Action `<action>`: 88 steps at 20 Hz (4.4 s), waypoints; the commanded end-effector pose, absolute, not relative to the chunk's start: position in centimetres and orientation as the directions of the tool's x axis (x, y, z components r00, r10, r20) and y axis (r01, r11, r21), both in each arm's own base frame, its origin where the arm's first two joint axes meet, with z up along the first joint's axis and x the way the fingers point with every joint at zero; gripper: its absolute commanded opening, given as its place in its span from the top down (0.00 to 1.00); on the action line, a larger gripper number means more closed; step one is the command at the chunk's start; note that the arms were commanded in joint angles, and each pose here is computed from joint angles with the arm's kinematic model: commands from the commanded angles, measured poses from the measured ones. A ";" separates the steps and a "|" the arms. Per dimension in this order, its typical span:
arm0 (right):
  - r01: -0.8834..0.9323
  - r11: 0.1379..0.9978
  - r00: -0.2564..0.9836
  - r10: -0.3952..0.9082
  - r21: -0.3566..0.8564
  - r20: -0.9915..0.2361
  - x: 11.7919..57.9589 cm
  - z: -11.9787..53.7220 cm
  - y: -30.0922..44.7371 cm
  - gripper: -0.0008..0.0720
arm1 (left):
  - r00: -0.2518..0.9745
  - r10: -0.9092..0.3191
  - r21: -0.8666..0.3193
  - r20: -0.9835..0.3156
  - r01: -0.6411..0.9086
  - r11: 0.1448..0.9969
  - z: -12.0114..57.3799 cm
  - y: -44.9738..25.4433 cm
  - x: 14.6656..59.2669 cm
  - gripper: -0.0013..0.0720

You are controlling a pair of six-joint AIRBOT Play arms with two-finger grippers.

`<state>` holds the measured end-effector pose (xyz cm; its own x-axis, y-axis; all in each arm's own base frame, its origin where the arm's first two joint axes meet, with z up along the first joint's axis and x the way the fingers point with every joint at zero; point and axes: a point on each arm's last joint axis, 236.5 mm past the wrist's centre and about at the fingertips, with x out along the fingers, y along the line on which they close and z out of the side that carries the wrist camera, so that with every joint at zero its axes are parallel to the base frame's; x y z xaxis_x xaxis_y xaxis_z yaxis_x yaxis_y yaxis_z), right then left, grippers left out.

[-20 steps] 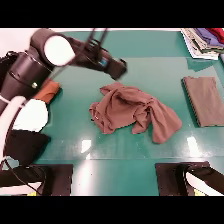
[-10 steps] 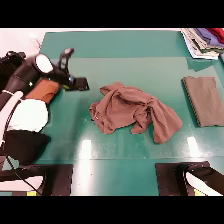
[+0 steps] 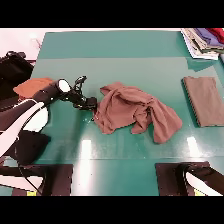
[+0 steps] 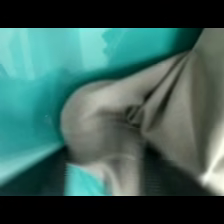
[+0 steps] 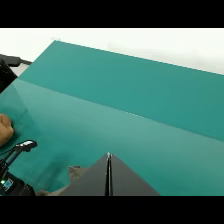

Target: Fold the shirts.

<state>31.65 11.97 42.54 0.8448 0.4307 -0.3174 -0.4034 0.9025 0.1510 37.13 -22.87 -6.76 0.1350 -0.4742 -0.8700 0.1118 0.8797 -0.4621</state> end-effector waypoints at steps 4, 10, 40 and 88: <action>-0.183 0.959 0.726 0.281 0.218 -0.627 31.4 32.2 6.1 0.96 | 0.237 -0.477 -0.449 -0.846 0.163 0.878 -0.9 -20.9 41.4 0.95; 0.384 0.873 0.310 0.186 0.302 -0.932 24.6 7.8 -5.7 0.44 | 0.424 -0.407 -0.370 -0.809 0.170 0.913 5.5 -15.7 45.2 0.94; -0.085 0.984 0.919 0.137 0.153 -0.369 28.7 37.0 -0.1 0.96 | 0.939 -0.340 -0.057 0.055 0.343 0.938 53.1 -8.8 26.9 0.95; -0.045 0.896 0.254 0.439 0.443 -0.862 34.0 9.1 4.2 0.49 | 0.264 -0.465 -0.507 -0.845 -0.122 0.853 -6.8 -12.5 29.9 0.23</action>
<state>34.29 4.04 9.16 0.2585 0.4356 -0.8622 -0.0425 0.8968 0.4403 29.81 -10.81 -6.44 0.2389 -0.4516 -0.8597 -0.1475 0.8582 -0.4917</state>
